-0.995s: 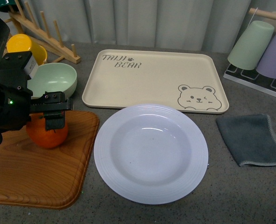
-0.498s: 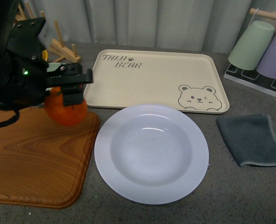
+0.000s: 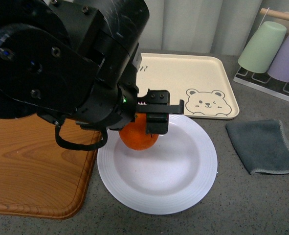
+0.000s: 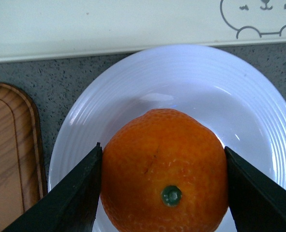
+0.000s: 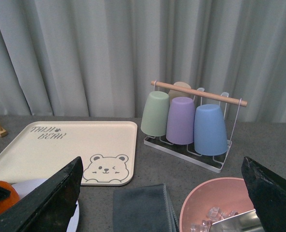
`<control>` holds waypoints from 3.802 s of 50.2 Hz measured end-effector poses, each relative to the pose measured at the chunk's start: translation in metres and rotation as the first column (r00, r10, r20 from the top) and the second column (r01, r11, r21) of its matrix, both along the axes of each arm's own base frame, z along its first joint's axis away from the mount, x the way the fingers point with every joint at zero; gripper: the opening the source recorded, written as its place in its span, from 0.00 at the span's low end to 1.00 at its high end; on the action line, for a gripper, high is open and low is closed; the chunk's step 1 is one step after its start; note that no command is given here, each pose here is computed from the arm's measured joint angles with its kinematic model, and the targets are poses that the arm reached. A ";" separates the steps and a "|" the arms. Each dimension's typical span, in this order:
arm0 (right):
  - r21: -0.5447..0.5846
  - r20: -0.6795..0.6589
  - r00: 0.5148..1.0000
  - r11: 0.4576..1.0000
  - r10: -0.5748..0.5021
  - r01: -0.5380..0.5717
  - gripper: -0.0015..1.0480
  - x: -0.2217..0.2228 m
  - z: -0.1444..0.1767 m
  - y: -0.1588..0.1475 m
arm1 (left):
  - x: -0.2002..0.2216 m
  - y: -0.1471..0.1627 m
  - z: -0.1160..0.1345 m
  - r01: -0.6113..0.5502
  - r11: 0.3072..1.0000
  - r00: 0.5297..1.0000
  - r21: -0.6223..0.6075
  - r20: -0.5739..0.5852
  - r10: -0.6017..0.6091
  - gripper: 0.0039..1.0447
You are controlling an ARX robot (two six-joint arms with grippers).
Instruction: Place orange and plate with both arms
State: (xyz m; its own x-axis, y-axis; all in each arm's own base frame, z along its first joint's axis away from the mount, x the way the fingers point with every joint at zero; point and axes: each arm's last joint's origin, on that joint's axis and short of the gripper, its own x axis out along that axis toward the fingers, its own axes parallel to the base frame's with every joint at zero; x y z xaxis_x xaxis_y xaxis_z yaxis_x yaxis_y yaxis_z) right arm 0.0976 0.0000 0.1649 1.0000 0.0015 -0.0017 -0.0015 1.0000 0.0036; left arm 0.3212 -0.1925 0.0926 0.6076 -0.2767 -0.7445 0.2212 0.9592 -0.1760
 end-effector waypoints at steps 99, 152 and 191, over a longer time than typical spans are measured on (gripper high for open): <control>0.000 0.000 1.000 1.000 0.000 0.000 0.91 0.000 0.000 0.000 | -0.113 0.148 0.065 -0.274 0.957 0.646 -0.093 0.719 0.255 0.58; 0.000 0.000 1.000 1.000 0.000 0.000 0.91 0.000 0.000 0.000 | -0.188 0.192 0.078 -0.276 0.959 0.598 -0.068 0.769 0.227 0.04; 0.000 0.000 1.000 1.000 0.000 0.000 0.91 0.000 0.000 0.000 | -0.209 0.192 0.081 -0.275 0.959 0.590 -0.071 0.775 0.227 0.04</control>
State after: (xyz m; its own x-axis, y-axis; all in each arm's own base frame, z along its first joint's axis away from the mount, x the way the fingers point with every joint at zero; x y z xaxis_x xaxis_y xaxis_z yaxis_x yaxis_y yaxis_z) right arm 0.0976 0.0000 0.1649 1.0000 0.0015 -0.0017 -0.0015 1.0000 0.0036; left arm 0.1117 -0.0002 0.1735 0.9997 -0.0004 0.0235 0.0006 1.0000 -0.0075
